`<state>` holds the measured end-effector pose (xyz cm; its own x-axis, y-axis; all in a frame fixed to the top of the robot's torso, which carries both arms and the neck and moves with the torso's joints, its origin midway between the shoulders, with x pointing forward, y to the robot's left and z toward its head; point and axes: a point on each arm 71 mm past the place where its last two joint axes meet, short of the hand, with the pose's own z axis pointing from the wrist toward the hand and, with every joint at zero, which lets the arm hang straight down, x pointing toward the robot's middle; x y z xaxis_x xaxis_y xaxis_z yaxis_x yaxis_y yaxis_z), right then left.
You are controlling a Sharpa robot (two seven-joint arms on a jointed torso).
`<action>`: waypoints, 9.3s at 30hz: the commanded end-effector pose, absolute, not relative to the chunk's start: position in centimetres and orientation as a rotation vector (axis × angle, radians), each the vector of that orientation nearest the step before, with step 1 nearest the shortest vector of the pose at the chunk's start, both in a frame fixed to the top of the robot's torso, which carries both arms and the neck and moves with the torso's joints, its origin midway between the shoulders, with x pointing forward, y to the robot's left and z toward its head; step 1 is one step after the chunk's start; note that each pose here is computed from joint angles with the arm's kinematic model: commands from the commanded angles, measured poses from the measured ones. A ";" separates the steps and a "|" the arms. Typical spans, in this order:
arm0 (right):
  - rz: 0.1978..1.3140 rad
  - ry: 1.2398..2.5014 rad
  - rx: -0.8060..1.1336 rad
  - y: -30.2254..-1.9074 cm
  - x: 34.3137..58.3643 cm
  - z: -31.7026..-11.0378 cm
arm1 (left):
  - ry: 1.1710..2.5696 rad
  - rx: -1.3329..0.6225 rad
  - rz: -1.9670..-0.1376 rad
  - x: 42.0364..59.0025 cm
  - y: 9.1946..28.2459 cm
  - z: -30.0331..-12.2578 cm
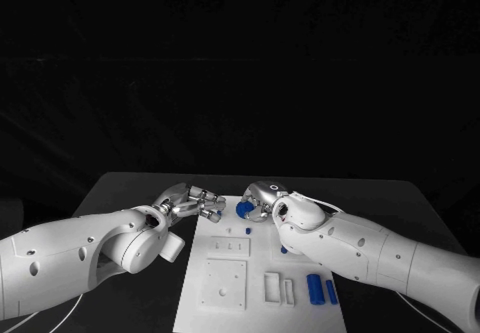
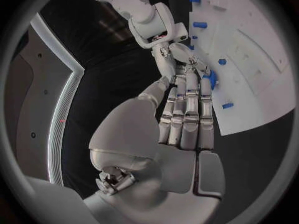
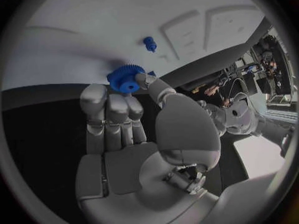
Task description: Assemble the parts on the task board
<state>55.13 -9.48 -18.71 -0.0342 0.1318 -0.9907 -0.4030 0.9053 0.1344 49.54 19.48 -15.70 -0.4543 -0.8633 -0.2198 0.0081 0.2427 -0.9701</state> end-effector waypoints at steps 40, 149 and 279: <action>0.428 1.600 -0.237 -9.3 55.7 -21.1 | 1.684 -0.782 -1.340 49.7 19.0 -15.3; 0.592 1.658 0.060 -27.4 56.2 -21.6 | 1.676 -0.789 -1.320 50.3 20.1 -15.5; 0.724 1.538 -0.090 -11.3 51.3 -16.0 | 1.969 -0.784 -0.969 53.3 13.9 -15.3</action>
